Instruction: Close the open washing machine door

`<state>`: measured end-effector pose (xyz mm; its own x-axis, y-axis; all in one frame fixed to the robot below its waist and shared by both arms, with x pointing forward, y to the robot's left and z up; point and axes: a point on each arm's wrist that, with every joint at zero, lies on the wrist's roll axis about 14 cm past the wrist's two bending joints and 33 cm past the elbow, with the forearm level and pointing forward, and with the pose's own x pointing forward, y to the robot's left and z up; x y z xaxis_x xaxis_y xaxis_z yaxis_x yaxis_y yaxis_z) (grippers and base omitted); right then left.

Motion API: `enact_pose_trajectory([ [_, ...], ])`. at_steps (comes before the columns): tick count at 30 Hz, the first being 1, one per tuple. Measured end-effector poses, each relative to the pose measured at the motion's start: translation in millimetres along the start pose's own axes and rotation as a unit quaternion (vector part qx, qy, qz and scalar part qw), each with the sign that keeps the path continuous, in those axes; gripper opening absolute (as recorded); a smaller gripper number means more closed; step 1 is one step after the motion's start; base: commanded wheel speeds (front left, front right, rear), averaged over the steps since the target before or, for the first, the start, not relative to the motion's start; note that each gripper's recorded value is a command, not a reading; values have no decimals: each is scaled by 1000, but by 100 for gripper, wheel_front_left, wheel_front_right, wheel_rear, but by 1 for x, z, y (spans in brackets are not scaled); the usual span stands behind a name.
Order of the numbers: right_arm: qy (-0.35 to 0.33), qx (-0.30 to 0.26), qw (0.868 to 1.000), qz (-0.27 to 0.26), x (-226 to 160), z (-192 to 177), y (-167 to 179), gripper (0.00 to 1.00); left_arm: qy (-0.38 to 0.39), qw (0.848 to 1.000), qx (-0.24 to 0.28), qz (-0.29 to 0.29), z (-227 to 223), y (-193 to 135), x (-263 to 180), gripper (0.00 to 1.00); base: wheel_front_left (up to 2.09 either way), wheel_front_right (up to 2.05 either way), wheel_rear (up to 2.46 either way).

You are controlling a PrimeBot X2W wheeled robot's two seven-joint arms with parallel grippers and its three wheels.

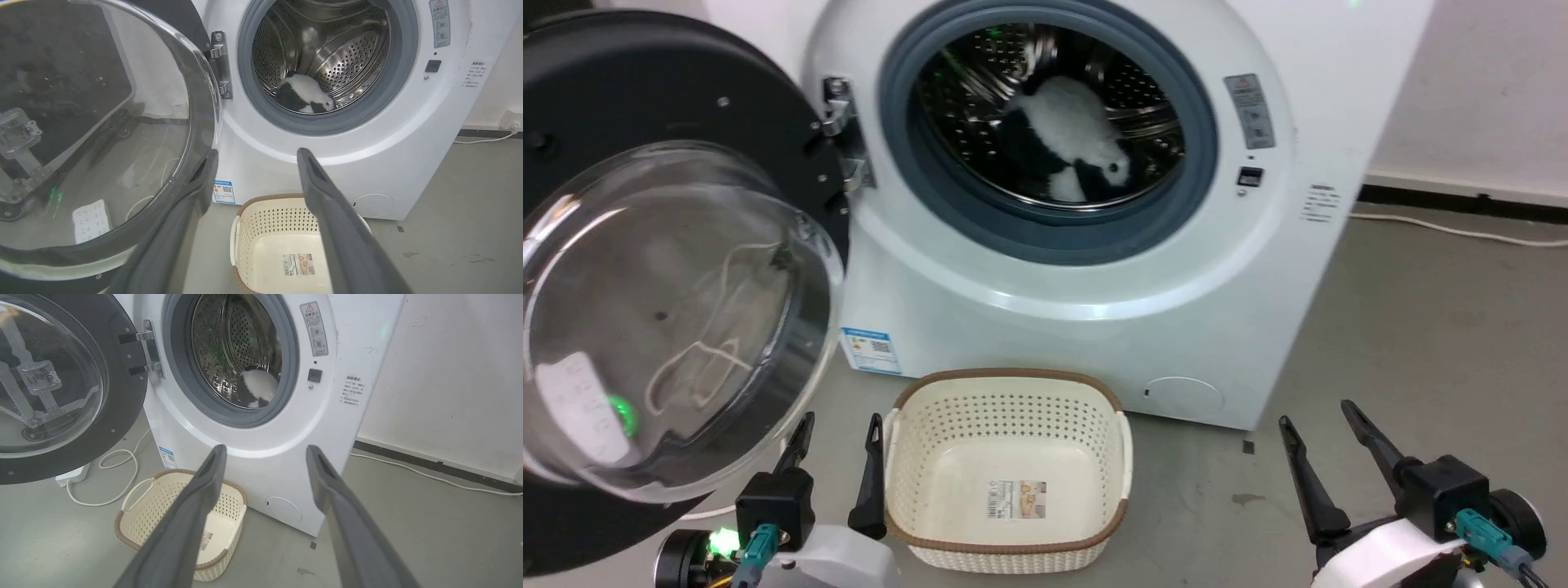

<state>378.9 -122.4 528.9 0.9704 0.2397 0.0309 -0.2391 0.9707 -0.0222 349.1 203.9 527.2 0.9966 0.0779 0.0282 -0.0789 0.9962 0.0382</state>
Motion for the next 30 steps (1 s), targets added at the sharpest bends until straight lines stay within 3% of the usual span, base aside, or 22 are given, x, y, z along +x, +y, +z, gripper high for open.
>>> enact_pose_trajectory([
  [30,-16,11,990,137,28,-1,90,100,-16,995,-10,98,-1,57,-43,100,0,0,0],
])
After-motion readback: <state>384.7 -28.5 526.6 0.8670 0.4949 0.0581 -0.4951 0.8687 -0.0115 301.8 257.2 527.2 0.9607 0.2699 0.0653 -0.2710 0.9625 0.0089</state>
